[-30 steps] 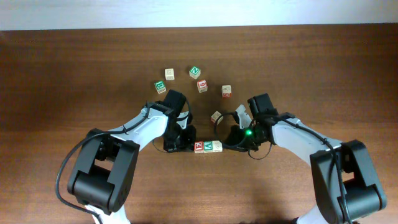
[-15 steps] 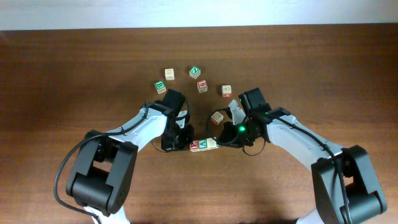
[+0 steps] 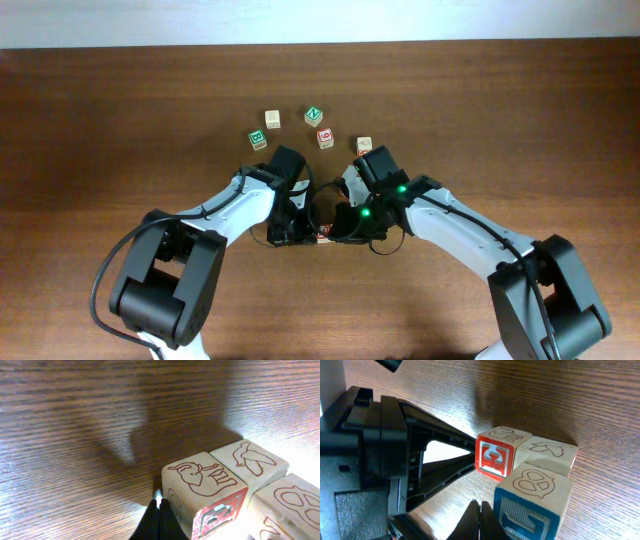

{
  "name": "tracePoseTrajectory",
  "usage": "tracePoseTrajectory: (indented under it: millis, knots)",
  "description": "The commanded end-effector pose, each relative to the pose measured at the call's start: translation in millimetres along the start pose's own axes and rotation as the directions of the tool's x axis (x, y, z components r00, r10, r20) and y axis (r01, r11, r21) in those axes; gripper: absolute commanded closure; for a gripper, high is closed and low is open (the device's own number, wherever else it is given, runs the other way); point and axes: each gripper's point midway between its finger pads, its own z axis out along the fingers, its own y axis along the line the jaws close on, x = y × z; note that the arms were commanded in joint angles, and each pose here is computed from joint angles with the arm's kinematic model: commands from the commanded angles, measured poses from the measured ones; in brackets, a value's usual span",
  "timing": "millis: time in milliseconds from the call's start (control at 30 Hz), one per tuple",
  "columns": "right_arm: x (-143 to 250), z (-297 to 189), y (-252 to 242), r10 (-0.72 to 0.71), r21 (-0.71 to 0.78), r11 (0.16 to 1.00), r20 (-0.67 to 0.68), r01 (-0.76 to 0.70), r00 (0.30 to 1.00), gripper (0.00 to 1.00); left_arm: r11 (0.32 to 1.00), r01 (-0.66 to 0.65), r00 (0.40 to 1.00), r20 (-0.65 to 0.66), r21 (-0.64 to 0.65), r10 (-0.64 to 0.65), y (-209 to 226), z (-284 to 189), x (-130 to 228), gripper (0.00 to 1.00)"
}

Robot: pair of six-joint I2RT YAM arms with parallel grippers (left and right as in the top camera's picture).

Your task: Rotate 3 blocks

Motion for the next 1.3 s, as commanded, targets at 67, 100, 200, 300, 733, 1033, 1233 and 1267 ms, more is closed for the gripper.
tracePoseTrajectory:
  millis: [67,100,200,300,733,1033,1233,1267]
  knots:
    - [-26,-24,3,0.01,0.009,1.0,0.066,-0.011,0.998,0.96,1.0,0.012,1.0,-0.022,0.009,-0.012,2,5,4,1.0]
    - [-27,-29,-10,0.049,0.033,0.998,0.069,-0.052,0.996,0.96,1.0,0.011,1.0,-0.022,0.009,-0.011,2,5,4,1.0]
    - [-25,-42,-41,0.107,0.103,0.988,0.067,-0.114,0.992,0.96,1.0,0.011,1.0,-0.02,0.005,-0.011,3,5,4,1.0]
    - [-21,-40,-42,0.08,0.126,0.988,0.052,-0.086,0.995,0.96,1.0,0.012,1.0,-0.019,0.003,-0.012,3,5,4,1.0]
    - [-9,-40,-9,-0.105,0.075,0.992,0.011,0.104,0.994,0.95,0.997,-0.027,0.991,0.13,-0.068,0.036,0,-21,-27,1.0]
    - [-42,-78,-1,-0.162,0.118,0.982,0.127,0.147,0.979,0.76,0.982,-0.061,0.816,0.558,-0.181,0.153,-30,-158,-65,1.0]
    - [-58,-105,-19,-0.119,0.165,0.982,0.195,0.088,0.974,0.02,0.969,-0.006,0.752,0.637,-0.248,0.168,-20,-187,-68,1.0]
    - [-58,-106,-21,-0.114,0.165,0.983,0.196,0.082,0.974,0.02,0.966,0.005,0.747,0.643,-0.259,0.169,-18,-189,-70,1.0]
